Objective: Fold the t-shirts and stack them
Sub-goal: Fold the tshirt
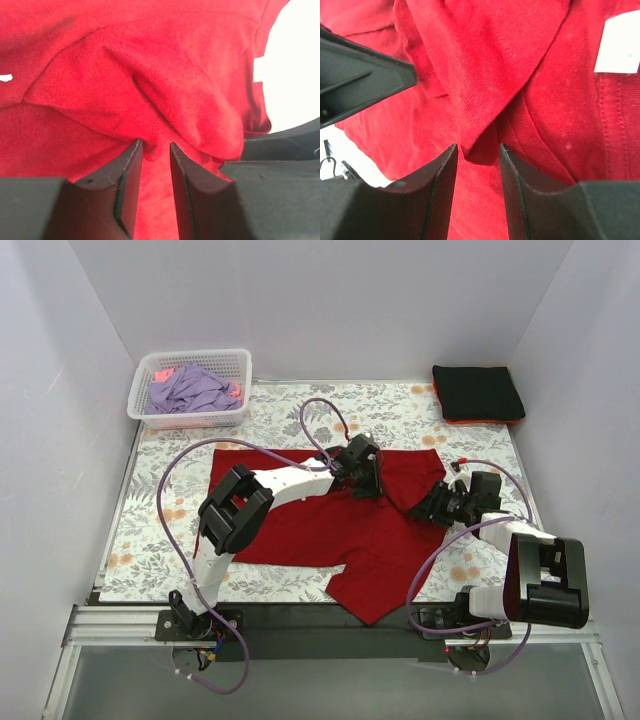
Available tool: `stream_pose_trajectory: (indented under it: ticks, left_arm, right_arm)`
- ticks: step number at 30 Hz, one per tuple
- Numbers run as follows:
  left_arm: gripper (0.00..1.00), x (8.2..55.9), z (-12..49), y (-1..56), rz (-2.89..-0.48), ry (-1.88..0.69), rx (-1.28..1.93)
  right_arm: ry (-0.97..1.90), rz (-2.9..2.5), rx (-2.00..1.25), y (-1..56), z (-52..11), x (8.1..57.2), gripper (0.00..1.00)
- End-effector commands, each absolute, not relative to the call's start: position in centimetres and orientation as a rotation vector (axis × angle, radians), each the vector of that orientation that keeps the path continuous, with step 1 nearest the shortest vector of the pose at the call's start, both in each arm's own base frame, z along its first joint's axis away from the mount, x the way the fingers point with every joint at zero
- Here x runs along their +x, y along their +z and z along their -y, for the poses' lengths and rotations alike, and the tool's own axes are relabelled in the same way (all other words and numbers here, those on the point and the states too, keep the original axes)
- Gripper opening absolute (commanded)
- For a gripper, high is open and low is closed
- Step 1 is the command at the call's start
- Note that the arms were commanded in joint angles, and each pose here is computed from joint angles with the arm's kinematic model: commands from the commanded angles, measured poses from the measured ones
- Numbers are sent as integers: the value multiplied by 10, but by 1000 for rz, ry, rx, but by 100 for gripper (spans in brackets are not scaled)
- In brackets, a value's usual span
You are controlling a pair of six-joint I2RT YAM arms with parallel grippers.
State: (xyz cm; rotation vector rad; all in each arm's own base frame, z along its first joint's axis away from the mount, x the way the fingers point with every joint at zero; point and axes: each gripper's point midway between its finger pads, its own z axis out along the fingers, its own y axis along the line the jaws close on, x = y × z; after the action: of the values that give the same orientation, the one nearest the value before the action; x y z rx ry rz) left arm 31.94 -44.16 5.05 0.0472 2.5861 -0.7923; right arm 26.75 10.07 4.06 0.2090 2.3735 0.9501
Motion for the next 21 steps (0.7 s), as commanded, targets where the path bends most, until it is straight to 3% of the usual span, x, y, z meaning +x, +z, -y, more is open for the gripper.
stream_pose_trajectory:
  ticks: [1,14,17,21]
  left_arm:
    - [26,319,448,52,-2579,-793,50]
    - [27,320,442,39,-2598,-695,37]
    - [21,320,441,35,-2601,-674,40]
    - [5,320,440,35,-2601,-667,38]
  right_arm:
    - [977,-2340,138,47,-107,273,45]
    - [971,-2355,117,43,-110,272,45]
    - [969,-2364,112,39,-111,273,42]
    - [969,-2361,106,40,-112,274,32]
